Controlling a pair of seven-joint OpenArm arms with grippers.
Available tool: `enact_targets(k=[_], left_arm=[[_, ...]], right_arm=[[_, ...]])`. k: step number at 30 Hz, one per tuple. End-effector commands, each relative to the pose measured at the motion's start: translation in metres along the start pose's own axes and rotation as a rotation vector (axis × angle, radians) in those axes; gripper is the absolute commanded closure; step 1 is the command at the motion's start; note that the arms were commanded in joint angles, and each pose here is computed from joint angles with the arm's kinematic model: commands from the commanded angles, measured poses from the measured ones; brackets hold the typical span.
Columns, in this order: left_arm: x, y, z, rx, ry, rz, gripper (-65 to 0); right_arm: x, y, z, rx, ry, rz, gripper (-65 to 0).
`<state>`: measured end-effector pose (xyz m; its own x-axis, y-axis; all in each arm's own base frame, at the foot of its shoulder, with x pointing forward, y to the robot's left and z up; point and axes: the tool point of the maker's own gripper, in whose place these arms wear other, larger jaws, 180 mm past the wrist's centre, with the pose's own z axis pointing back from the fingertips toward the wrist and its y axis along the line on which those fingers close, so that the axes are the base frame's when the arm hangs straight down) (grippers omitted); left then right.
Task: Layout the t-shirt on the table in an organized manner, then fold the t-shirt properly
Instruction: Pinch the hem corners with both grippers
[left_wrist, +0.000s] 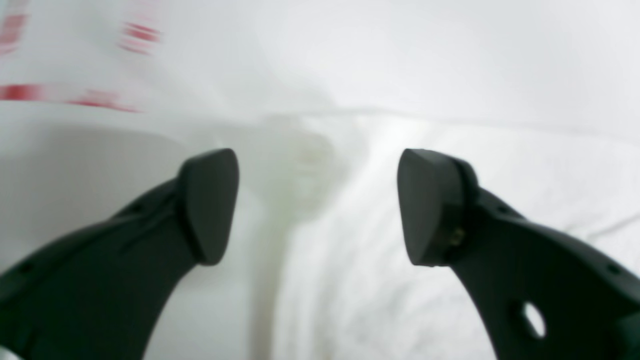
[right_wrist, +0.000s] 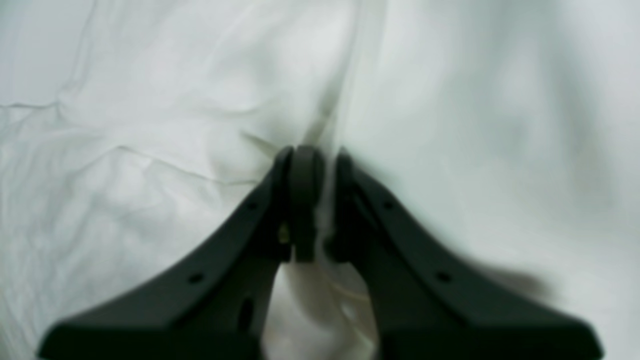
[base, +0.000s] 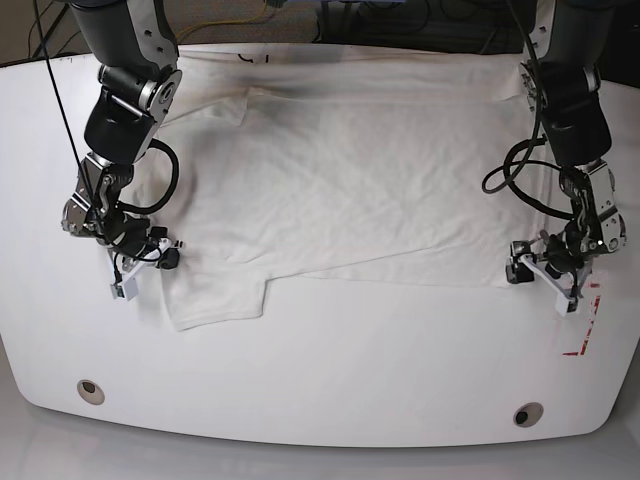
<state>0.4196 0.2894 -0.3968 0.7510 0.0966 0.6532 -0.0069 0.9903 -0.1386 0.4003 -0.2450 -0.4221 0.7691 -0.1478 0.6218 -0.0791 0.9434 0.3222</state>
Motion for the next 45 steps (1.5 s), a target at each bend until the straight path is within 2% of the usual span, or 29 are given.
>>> enact_targets(k=[1, 15, 21, 27, 30, 39, 42, 45], left_arm=[[0.029, 0.007, 0.007, 0.01, -0.071, -0.002, -47.8], [0.01, -0.006, -0.006, -0.023, -0.026, 0.025, -47.8], [0.004, -0.03, -0.016, -0.057, 0.006, -0.047, -47.8], [0.005, -0.037, -0.019, -0.067, -0.002, -0.066, -47.5], [0.006, -0.037, -0.018, -0.067, -0.003, -0.067, -43.2], [0.009, -0.037, -0.018, -0.065, -0.011, -0.064, -14.7], [0.01, -0.037, -0.017, -0.065, -0.014, -0.066, -9.7], [0.011, -0.037, -0.017, -0.065, -0.015, -0.066, -7.2]], right_arm=[[0.02, -0.004, 0.007, -0.011, -0.038, 0.023, -5.9], [0.02, -0.004, 0.007, -0.011, -0.038, 0.023, -6.0], [0.02, -0.004, 0.007, -0.011, -0.038, 0.023, -6.0], [0.02, -0.004, 0.007, -0.011, -0.038, 0.023, -6.0], [0.02, -0.004, 0.007, -0.011, -0.038, 0.023, -6.0], [0.021, -0.005, 0.007, -0.013, -0.039, 0.024, -5.2], [0.021, -0.005, 0.007, -0.013, -0.039, 0.024, -0.8], [0.023, -0.006, 0.009, -0.017, -0.046, 0.03, 0.0]])
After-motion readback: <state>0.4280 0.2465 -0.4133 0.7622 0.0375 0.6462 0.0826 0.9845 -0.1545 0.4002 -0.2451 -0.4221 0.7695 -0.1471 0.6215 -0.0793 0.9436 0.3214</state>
